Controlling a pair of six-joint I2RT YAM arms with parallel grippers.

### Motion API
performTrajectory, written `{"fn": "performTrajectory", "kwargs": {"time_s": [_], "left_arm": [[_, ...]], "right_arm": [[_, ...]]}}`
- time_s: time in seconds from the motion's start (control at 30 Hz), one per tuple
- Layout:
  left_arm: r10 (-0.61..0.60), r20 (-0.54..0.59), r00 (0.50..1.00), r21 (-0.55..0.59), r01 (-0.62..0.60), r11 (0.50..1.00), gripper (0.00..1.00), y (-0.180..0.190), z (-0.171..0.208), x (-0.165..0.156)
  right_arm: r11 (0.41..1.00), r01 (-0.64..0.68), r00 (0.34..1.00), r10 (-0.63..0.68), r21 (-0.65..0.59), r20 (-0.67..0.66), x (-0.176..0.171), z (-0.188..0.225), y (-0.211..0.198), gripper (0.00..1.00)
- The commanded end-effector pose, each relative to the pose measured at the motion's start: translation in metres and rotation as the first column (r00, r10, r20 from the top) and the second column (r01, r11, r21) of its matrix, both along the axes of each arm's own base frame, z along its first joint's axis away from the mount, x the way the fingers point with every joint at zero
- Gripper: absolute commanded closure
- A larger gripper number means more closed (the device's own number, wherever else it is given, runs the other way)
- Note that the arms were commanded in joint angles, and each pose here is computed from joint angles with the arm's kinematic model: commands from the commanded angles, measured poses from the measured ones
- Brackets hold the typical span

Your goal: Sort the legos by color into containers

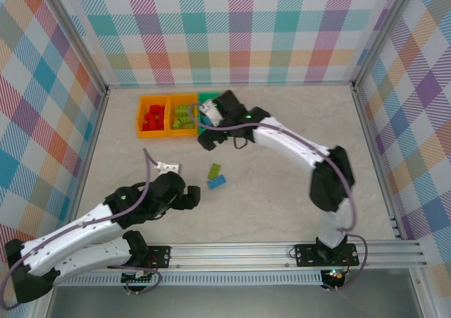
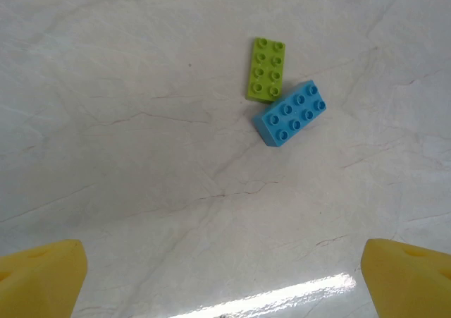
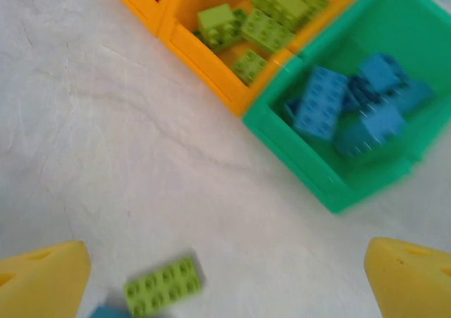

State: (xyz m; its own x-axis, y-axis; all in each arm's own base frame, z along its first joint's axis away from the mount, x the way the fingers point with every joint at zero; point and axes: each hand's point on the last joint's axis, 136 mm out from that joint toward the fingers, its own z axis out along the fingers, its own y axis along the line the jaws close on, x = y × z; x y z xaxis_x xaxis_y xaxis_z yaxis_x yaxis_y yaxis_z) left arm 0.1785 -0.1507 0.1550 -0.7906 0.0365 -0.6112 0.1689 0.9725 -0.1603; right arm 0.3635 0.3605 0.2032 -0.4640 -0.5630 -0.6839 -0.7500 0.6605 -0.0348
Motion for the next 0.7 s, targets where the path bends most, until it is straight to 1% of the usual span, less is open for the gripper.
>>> {"fn": "performTrajectory", "kwargs": {"time_s": [0.0,0.1,0.17,0.27,0.37,0.43,0.53,0.6,0.67], "left_arm": [[-0.037,-0.025,0.999,0.001,0.037,0.999,0.01,-0.029,-0.006,0.021],[-0.013,-0.112,0.994,0.028,0.016,0.999,0.04,-0.041,-0.027,0.045],[0.005,-0.144,0.99,0.055,0.003,0.998,0.06,-0.049,-0.036,0.063],[0.01,-0.177,0.984,0.091,0.007,0.996,0.08,-0.066,-0.049,0.094],[0.025,-0.192,0.981,0.099,-0.006,0.995,0.12,-0.079,-0.063,0.125],[0.045,-0.183,0.982,0.116,-0.024,0.993,0.15,-0.085,-0.073,0.143],[0.072,-0.208,0.976,0.139,-0.043,0.989,0.22,-0.092,-0.091,0.16],[0.082,-0.225,0.971,0.159,-0.046,0.986,0.28,-0.095,-0.103,0.167],[0.091,-0.247,0.965,0.182,-0.046,0.982,0.31,-0.095,-0.115,0.17]], "right_arm": [[0.986,0.086,0.996,-0.09,0.143,0.02,-0.014,0.027,-0.022,0.0],[0.971,0.16,0.987,-0.157,0.178,-0.033,-0.046,0.018,-0.055,0.0],[0.959,0.203,0.979,-0.191,0.199,-0.077,-0.066,0.011,-0.074,0.0],[0.94,0.232,0.968,-0.197,0.251,-0.154,-0.098,0.005,-0.093,0.0],[0.921,0.238,0.964,-0.186,0.309,-0.188,-0.118,0.004,-0.102,0.0],[0.917,0.248,0.961,-0.191,0.314,-0.201,-0.125,0.001,-0.108,0.0],[0.918,0.259,0.956,-0.2,0.3,-0.213,-0.13,-0.004,-0.114,0.0],[0.921,0.257,0.957,-0.2,0.294,-0.21,-0.132,-0.005,-0.115,0.0],[0.922,0.242,0.961,-0.186,0.303,-0.203,-0.133,-0.005,-0.114,0.0]]}}
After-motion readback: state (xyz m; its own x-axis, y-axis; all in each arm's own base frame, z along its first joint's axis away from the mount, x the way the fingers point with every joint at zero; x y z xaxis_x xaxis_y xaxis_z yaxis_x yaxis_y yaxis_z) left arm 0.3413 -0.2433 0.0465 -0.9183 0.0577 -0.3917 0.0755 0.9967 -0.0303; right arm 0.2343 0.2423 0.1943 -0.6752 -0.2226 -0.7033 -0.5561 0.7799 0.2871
